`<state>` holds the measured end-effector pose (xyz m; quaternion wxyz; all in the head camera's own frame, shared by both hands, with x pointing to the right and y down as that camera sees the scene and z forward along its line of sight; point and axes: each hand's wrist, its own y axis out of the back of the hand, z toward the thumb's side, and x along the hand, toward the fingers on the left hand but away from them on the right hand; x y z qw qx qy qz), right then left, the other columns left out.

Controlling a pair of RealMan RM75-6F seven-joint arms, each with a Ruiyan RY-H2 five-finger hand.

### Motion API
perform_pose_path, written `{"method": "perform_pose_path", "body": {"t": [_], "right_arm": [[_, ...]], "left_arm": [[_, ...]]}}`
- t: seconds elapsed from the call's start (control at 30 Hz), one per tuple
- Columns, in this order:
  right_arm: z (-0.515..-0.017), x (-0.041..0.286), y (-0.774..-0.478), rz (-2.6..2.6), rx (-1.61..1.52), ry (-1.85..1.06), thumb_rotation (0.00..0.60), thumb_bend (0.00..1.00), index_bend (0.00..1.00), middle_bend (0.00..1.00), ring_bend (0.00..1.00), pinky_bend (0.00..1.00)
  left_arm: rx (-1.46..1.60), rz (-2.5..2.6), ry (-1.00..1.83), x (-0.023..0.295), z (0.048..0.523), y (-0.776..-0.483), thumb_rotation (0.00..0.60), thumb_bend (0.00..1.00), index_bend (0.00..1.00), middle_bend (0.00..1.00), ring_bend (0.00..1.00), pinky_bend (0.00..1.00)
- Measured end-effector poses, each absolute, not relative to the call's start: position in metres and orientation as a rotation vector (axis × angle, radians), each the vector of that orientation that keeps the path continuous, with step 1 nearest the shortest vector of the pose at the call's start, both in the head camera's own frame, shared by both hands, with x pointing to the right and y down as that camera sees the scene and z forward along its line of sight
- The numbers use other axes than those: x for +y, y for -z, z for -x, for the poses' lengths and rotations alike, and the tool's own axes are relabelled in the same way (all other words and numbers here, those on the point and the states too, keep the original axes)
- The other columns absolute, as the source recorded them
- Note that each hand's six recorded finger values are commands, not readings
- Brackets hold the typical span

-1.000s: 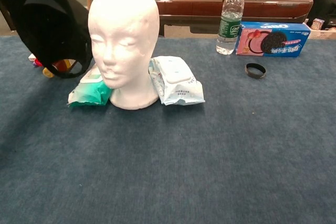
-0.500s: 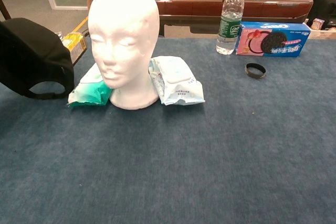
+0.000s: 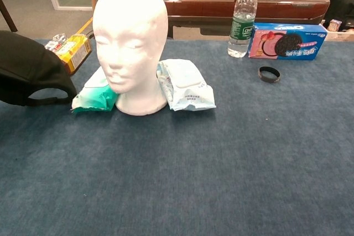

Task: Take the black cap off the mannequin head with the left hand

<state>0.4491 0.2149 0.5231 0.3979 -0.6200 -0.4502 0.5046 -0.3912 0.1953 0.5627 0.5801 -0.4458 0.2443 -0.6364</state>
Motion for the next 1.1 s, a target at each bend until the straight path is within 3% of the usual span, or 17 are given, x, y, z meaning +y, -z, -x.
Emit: {"method": "perform_pose_path", "body": {"t": [0.07,0.17,0.2,0.3,0.43,0.57,0.7,0.8,0.97,1.1], "right_arm": [[-0.449,0.215,-0.523,1.569,-1.137,-1.280,0.600,0.23,0.48,0.39,0.34,0.38],[-0.448,0.215,-0.524,1.568,-1.134,-1.282,0.600,0.23,0.48,0.39,0.34,0.38],[-0.448,0.215,-0.525,1.568,-1.133,-1.283,0.600,0.23,0.48,0.39,0.34,0.38],[-0.447,0.215,-0.526,1.568,-1.128,-1.286,0.600,0.23,0.48,0.39,0.34,0.38],[-0.446,0.215,-0.527,1.569,-1.120,-1.289,0.600,0.23,0.48,0.39,0.34,0.38],[-0.446,0.215,-0.527,1.567,-1.121,-1.290,0.600,0.23,0.48,0.39,0.34,0.38],[-0.446,0.215,-0.527,1.564,-1.121,-1.292,0.600,0.23,0.48,0.39,0.34,0.38],[-0.446,0.215,-0.528,1.558,-1.117,-1.299,0.600,0.23,0.48,0.39,0.34,0.38],[-0.447,0.216,-0.530,1.541,-1.109,-1.315,0.600,0.23,0.48,0.39,0.34,0.38],[-0.449,0.220,-0.530,1.515,-1.114,-1.334,0.600,0.23,0.48,0.39,0.34,0.38]], "left_arm": [[0.528,1.054,1.547,0.205,0.393,-0.561,0.600,0.38,0.13,0.24,0.27,0.54],[0.467,1.082,1.630,0.218,0.398,-0.559,0.600,0.24,0.01,0.14,0.18,0.44],[0.448,1.090,1.653,0.222,0.399,-0.558,0.600,0.17,0.00,0.10,0.15,0.37],[0.395,1.112,1.709,0.232,0.403,-0.554,0.600,0.07,0.00,0.06,0.10,0.25],[0.354,1.136,1.741,0.240,0.405,-0.548,0.600,0.04,0.00,0.04,0.08,0.22],[0.356,1.110,1.720,0.239,0.406,-0.546,0.600,0.04,0.04,0.05,0.10,0.31],[0.397,1.111,1.693,0.237,0.408,-0.548,0.600,0.14,0.27,0.24,0.26,0.45],[0.474,1.165,1.651,0.235,0.407,-0.549,0.600,0.22,0.38,0.35,0.33,0.50],[0.620,1.247,1.518,0.232,0.411,-0.552,0.600,0.24,0.48,0.47,0.42,0.58],[0.682,1.297,1.429,0.233,0.418,-0.559,0.600,0.24,0.51,0.50,0.44,0.60]]}}
